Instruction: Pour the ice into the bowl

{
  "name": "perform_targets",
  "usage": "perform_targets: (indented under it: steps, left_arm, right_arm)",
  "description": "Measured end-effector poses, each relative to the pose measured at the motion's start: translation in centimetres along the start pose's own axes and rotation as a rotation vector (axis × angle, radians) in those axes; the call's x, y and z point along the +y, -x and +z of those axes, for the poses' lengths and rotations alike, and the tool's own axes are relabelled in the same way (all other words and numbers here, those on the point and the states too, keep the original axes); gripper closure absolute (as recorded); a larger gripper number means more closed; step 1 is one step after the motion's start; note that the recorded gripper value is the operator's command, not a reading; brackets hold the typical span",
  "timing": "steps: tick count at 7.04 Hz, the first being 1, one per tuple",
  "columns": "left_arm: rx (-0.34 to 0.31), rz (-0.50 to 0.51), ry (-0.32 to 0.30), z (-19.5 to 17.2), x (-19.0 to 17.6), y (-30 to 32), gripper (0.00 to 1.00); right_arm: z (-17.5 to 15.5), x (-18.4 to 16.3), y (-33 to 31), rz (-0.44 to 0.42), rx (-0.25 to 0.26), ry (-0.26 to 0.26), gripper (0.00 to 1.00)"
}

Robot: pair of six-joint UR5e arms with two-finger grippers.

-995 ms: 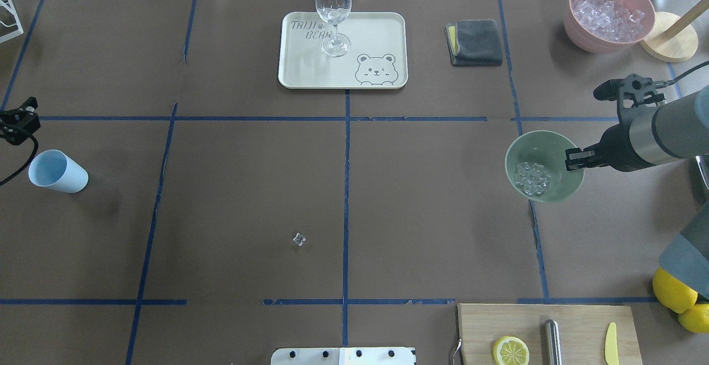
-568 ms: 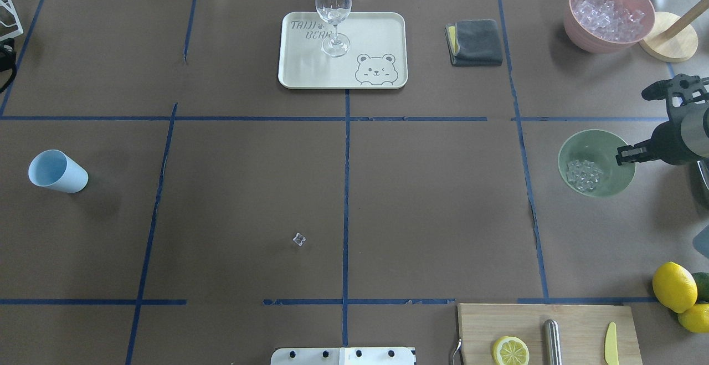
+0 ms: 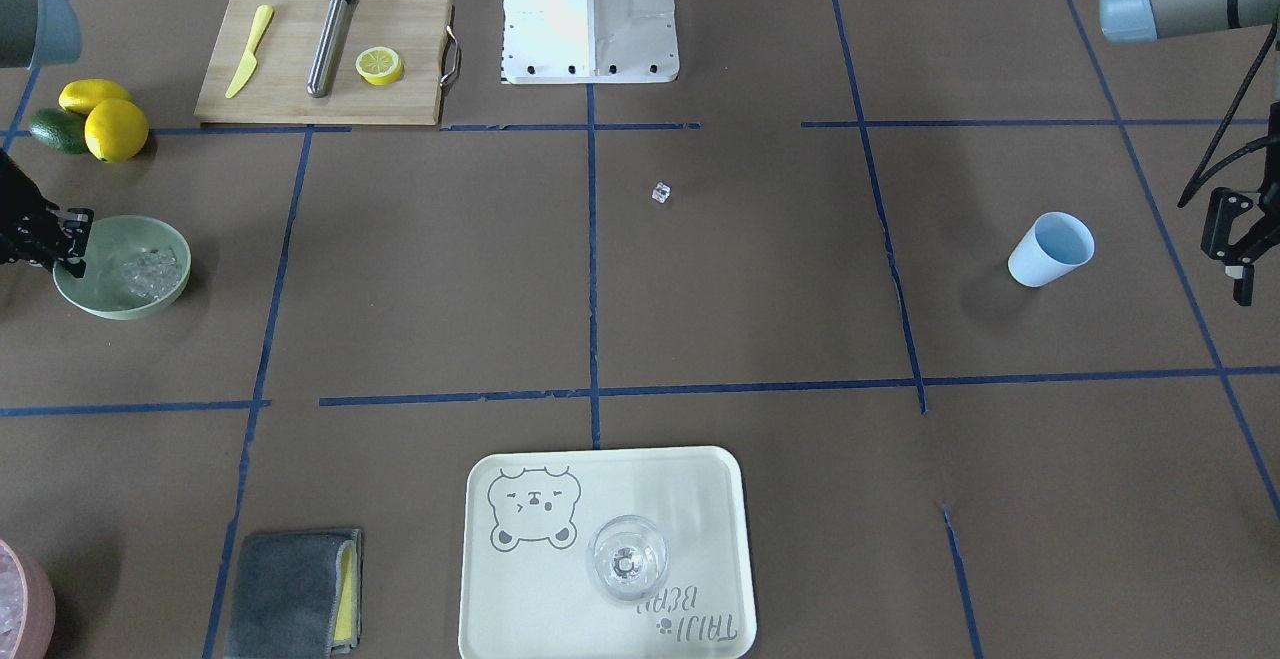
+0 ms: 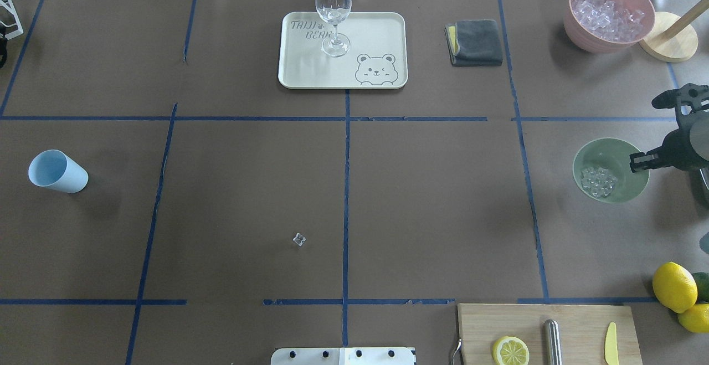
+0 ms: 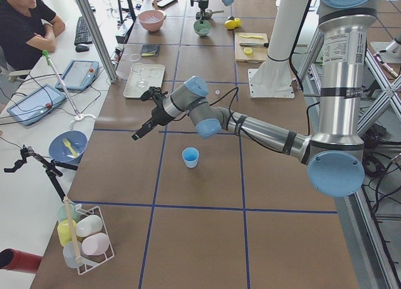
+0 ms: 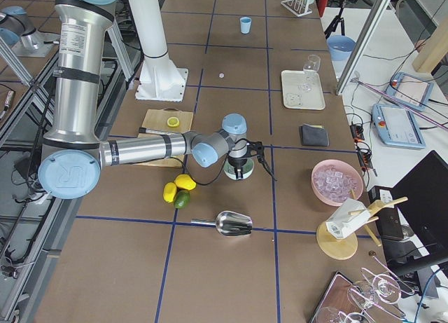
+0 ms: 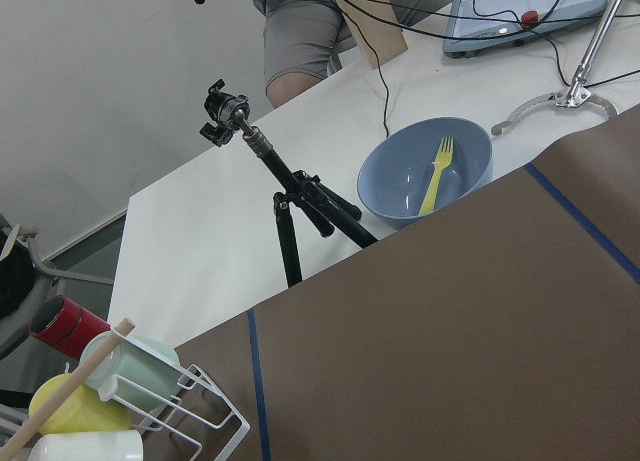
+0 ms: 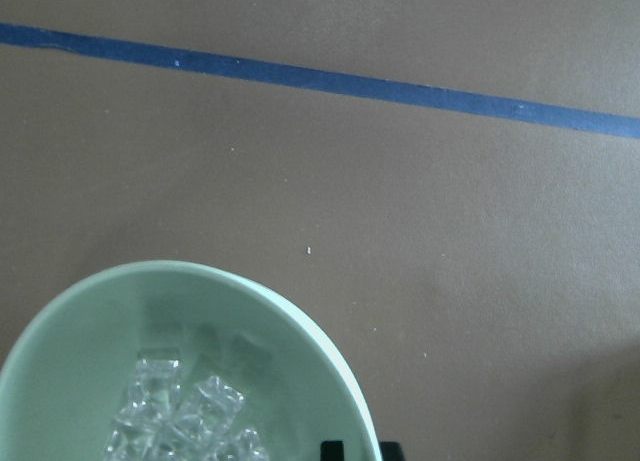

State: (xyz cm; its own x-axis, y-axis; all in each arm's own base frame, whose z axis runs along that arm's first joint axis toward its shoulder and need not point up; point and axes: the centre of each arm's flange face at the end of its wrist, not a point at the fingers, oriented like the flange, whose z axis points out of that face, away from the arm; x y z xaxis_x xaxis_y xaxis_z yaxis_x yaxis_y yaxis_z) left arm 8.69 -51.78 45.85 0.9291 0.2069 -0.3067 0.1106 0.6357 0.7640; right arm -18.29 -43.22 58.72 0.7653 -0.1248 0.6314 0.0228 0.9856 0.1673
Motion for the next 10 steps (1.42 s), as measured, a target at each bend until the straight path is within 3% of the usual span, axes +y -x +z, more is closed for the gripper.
perform_targets:
  steps: [2,4,5,7,10]
  left_arm:
    - [-0.006,0.034,0.049,1.2,0.8,1.6,0.0]
    - [0.033,0.023,0.122,1.8,0.1,3.7,0.0]
    - [0.053,0.0,0.181,2.1,-0.9,5.2,0.0]
    - [0.099,-0.009,0.305,2.9,-1.6,8.8,0.0]
    - [0.266,-0.076,0.536,3.6,3.0,15.4,0.0]
  right_arm:
    - [-2.0,-1.2,-3.4,-0.061,0.023,-0.025,0.0]
    - [-6.0,-4.1,-8.2,-0.182,0.094,-0.002,0.0]
    - [-7.9,-5.0,-10.2,-0.201,0.099,0.008,0.0]
    - [-10.8,-4.6,-15.0,-0.192,0.021,0.009,0.0]
    - [-12.1,-2.9,-19.4,-0.099,-0.137,0.032,0.0]
